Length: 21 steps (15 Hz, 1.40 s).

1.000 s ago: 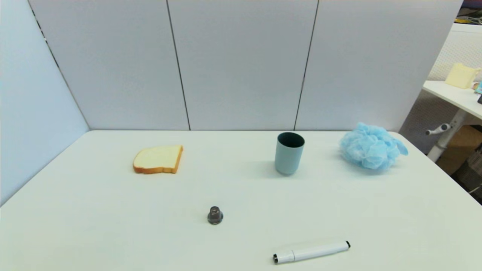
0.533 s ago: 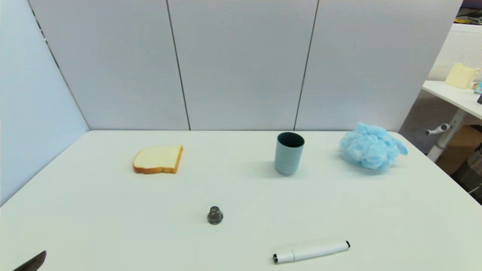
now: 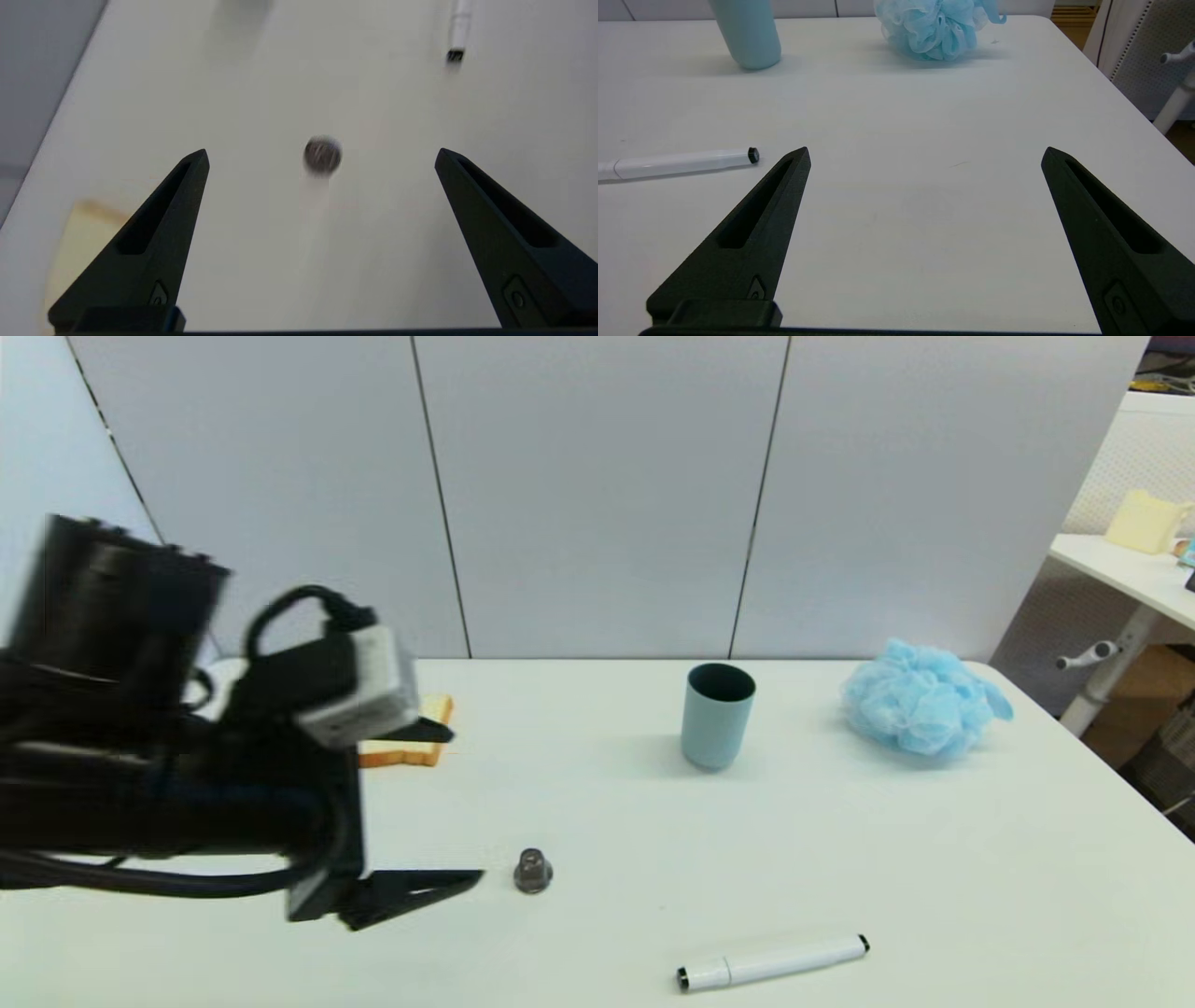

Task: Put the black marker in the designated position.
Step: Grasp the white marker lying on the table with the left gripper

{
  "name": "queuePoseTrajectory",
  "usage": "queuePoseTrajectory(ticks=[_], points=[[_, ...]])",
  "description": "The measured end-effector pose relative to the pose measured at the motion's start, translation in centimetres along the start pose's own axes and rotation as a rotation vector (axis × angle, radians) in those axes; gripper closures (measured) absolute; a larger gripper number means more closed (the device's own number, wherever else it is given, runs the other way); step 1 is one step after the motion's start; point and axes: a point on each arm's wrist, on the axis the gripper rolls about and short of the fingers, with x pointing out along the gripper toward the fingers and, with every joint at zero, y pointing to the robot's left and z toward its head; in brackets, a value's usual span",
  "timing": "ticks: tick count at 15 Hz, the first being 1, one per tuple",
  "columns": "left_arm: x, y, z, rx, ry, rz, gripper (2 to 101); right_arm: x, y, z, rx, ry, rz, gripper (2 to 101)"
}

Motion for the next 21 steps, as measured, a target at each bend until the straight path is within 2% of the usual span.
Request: queuePoseTrajectory(ticks=[2, 6, 9, 11, 16, 21], points=[[5.5, -0.6, 1.6, 0.068, -0.039, -0.1, 5.3, 0.0, 0.0, 0.0, 0.0, 0.0, 0.0, 4.3], [13.6, -3.5, 3.9, 0.158, -0.164, -0.187, 5.3, 0.0, 0.0, 0.0, 0.0, 0.0, 0.0, 4.3], [16.9, -5.7, 4.9, 0.111, -0.218, -0.235, 5.3, 0.0, 0.0, 0.0, 0.0, 0.0, 0.0, 4.3], [17.9, -6.1, 5.1, 0.059, -0.239, -0.238, 5.3, 0.0, 0.0, 0.0, 0.0, 0.0, 0.0, 4.3], [19.7, -7.5, 4.4, -0.08, -0.172, -0.259, 5.3, 0.0, 0.0, 0.0, 0.0, 0.0, 0.0, 4.3], [21.7, -8.8, 3.0, -0.082, -0.122, -0.266, 5.3, 0.0, 0.0, 0.0, 0.0, -0.001, 0.0, 4.3]])
